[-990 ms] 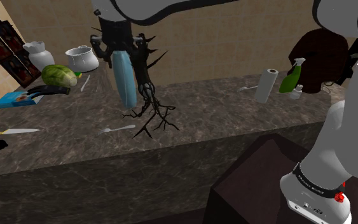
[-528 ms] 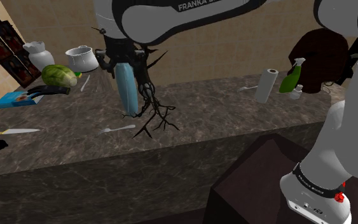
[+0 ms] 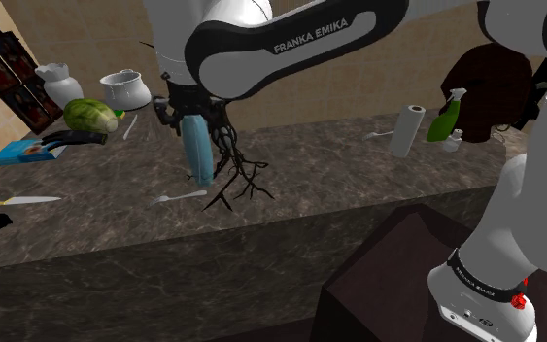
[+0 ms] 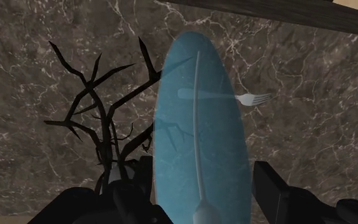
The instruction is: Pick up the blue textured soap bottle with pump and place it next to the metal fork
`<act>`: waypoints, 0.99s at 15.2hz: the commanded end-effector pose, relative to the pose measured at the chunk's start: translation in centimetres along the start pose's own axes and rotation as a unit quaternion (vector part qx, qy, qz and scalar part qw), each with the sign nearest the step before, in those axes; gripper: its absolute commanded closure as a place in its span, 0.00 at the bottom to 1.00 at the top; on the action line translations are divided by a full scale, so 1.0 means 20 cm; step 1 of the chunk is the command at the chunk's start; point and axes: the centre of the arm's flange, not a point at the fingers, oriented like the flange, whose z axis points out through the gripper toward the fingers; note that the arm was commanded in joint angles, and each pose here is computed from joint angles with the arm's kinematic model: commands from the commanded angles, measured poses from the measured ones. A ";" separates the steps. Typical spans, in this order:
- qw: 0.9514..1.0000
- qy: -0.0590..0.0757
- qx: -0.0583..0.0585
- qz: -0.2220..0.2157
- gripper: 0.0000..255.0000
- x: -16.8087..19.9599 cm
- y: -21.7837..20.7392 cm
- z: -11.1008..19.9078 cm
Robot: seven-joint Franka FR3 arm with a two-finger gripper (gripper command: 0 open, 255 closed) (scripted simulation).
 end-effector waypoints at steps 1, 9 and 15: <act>1.000 0.000 0.001 0.000 1.00 -0.02 0.01 0.05; 1.000 0.000 0.001 0.000 1.00 -0.10 0.03 0.24; 1.000 0.000 0.001 0.000 1.00 -0.16 0.05 0.39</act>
